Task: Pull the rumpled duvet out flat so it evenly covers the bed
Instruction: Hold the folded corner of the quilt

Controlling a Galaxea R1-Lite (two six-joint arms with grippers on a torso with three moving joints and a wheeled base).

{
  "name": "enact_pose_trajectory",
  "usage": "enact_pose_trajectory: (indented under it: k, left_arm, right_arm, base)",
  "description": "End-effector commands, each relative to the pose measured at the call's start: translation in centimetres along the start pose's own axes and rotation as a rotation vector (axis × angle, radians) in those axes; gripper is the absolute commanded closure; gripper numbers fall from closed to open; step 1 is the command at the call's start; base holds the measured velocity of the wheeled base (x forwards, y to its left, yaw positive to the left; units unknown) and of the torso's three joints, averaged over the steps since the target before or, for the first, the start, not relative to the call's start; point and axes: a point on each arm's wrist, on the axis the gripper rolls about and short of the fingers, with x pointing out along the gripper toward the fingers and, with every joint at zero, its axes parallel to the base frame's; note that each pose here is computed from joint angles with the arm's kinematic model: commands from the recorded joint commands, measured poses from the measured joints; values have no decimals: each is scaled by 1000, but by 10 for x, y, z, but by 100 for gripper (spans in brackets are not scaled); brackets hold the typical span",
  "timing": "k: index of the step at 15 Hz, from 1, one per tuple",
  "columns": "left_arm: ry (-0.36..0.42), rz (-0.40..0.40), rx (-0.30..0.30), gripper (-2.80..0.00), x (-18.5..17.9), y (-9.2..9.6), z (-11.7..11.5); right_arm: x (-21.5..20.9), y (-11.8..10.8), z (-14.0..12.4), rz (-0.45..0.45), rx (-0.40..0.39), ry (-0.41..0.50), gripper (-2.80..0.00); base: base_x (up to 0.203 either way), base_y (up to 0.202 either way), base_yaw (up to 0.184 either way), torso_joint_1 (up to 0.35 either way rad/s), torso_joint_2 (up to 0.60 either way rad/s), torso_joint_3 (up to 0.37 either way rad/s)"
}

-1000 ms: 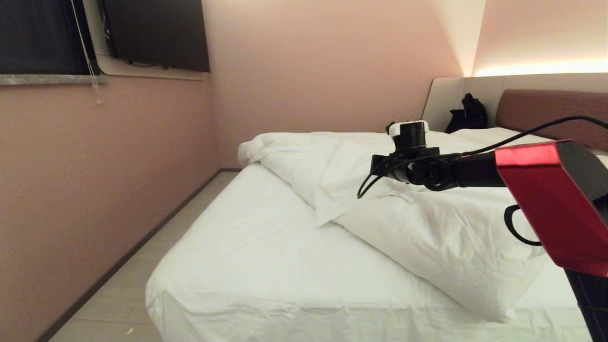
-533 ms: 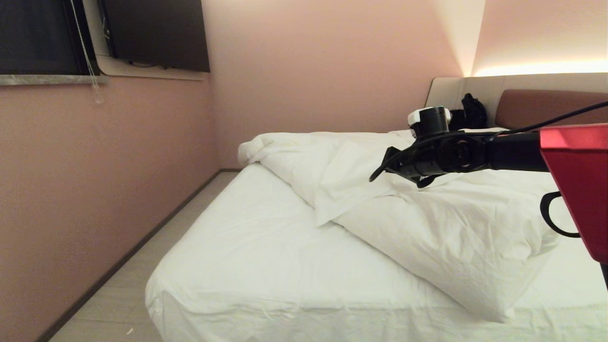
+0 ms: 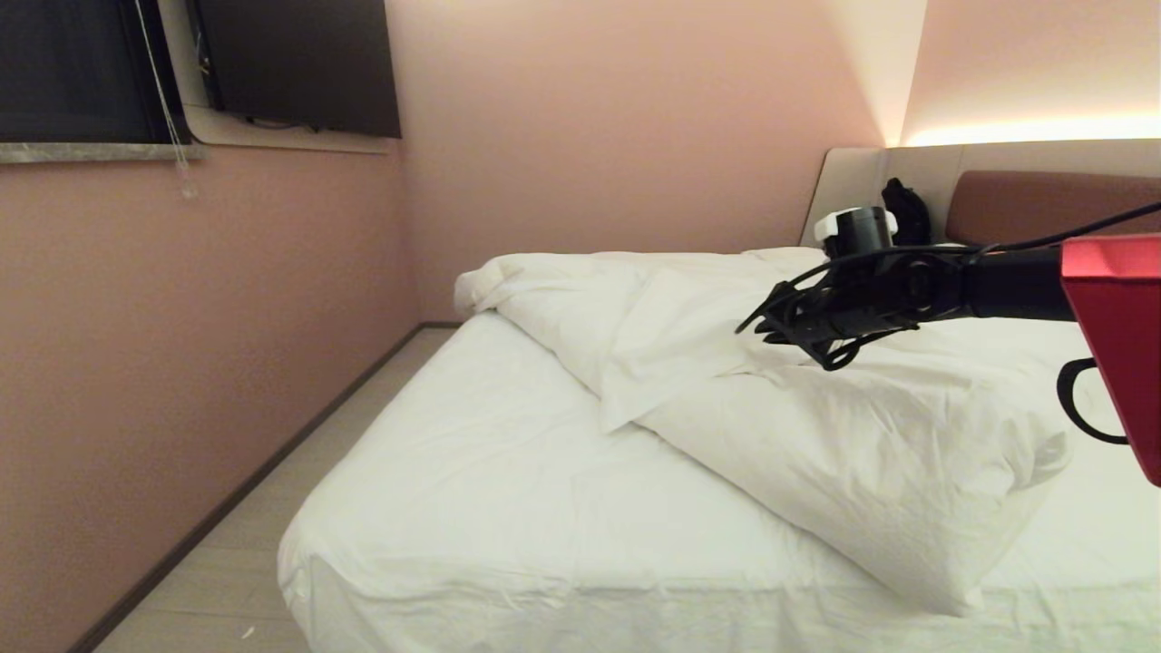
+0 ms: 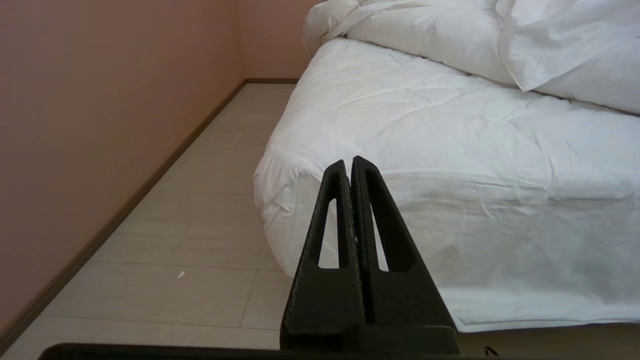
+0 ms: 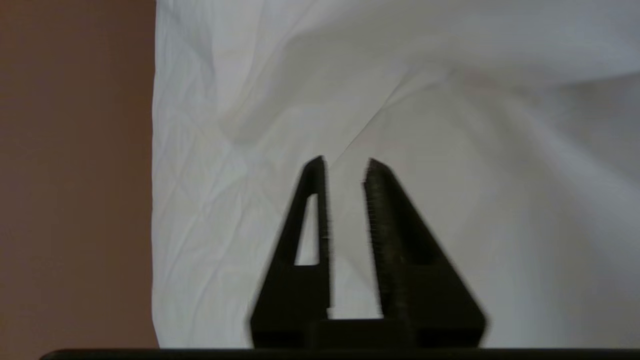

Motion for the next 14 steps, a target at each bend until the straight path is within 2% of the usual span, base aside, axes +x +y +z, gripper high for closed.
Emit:
enact_pose_trajectory:
  k: [1, 9, 12, 14]
  left_arm:
    - [0, 0, 0, 0, 0, 0, 0]
    - [0, 0, 0, 0, 0, 0, 0]
    - [0, 0, 0, 0, 0, 0, 0]
    - [0, 0, 0, 0, 0, 0, 0]
  right_arm:
    - [0, -11, 13, 24, 31, -11, -280]
    - [4, -22, 24, 22, 44, -41, -280]
    - [-26, -32, 37, -32, 81, -33, -280]
    - [-49, -35, 43, -30, 100, -29, -280]
  base:
    - [0, 0, 0, 0, 0, 0]
    - [0, 0, 0, 0, 0, 0]
    - [0, 0, 0, 0, 0, 0]
    - [0, 0, 0, 0, 0, 0]
